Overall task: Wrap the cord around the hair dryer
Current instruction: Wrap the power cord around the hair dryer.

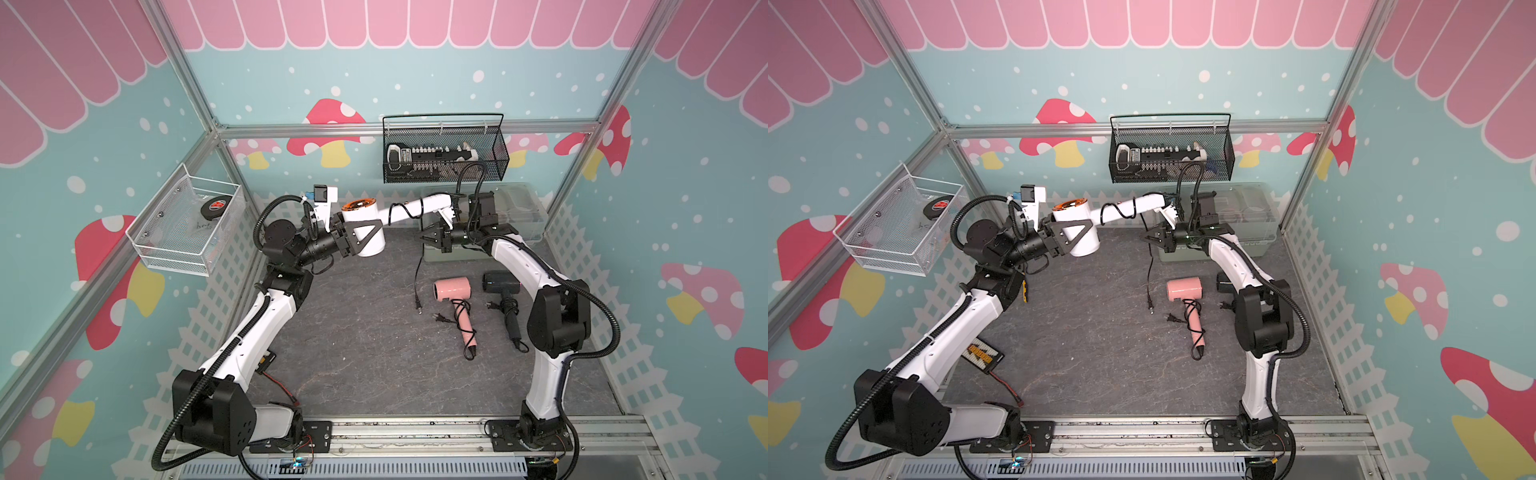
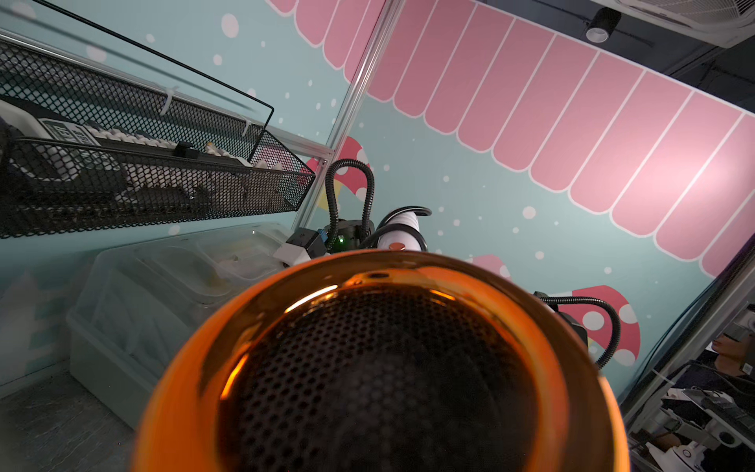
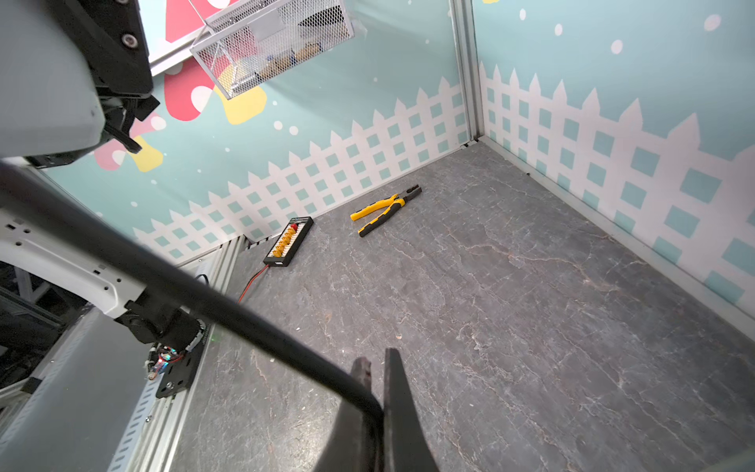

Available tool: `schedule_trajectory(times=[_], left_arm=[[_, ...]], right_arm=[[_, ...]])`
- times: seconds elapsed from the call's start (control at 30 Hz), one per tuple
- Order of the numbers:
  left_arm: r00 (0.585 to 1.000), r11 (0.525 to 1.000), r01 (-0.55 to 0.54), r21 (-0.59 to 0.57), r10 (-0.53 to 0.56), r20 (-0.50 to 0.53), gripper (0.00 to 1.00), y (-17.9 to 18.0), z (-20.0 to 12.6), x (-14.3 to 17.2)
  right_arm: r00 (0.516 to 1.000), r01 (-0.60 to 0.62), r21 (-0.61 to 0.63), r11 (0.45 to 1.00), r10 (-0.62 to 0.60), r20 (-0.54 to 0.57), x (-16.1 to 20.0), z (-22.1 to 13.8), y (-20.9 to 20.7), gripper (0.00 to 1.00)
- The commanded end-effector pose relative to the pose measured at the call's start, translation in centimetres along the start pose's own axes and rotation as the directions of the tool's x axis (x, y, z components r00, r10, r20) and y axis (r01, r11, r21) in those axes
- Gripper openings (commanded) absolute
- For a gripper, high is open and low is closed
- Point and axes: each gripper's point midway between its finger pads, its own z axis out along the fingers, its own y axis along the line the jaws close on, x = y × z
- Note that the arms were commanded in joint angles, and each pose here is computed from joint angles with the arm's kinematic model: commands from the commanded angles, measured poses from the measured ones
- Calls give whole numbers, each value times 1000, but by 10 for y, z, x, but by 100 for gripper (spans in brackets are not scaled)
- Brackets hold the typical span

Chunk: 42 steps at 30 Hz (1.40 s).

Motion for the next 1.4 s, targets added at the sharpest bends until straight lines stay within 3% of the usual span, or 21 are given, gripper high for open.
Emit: schedule_trajectory(times=[0.0, 0.5, 0.77, 0.9, 1.0, 1.2, 1.37], left_arm=[[952, 965, -243, 100, 217, 217, 0, -65, -7, -74], [925, 957, -280, 75, 248, 287, 0, -72, -10, -107], [913, 964, -265, -25, 260, 314, 0, -51, -16, -116], [915, 956, -238, -175, 281, 289, 0, -19, -19, -111], [923, 924, -241, -298, 313, 223, 0, 7, -22, -102], [937, 854, -275, -443, 340, 74, 0, 45, -26, -82], [951, 819, -279, -501, 307, -28, 0, 70, -31, -59]], right_arm=[[998, -60, 25, 998, 60, 23, 13, 2, -11, 7], [992, -127, 6, 992, 126, 7, 59, 27, -18, 9], [989, -142, 36, 989, 143, -28, 82, 33, -9, 1], [990, -96, 52, 994, 101, -101, 95, 41, 16, 0], [983, -12, 41, 999, 20, -181, 91, 44, 53, 0], [913, 152, -9, 988, -144, -381, 88, 47, 124, 0], [865, 289, -10, 957, -265, -425, 52, 34, 167, 0]])
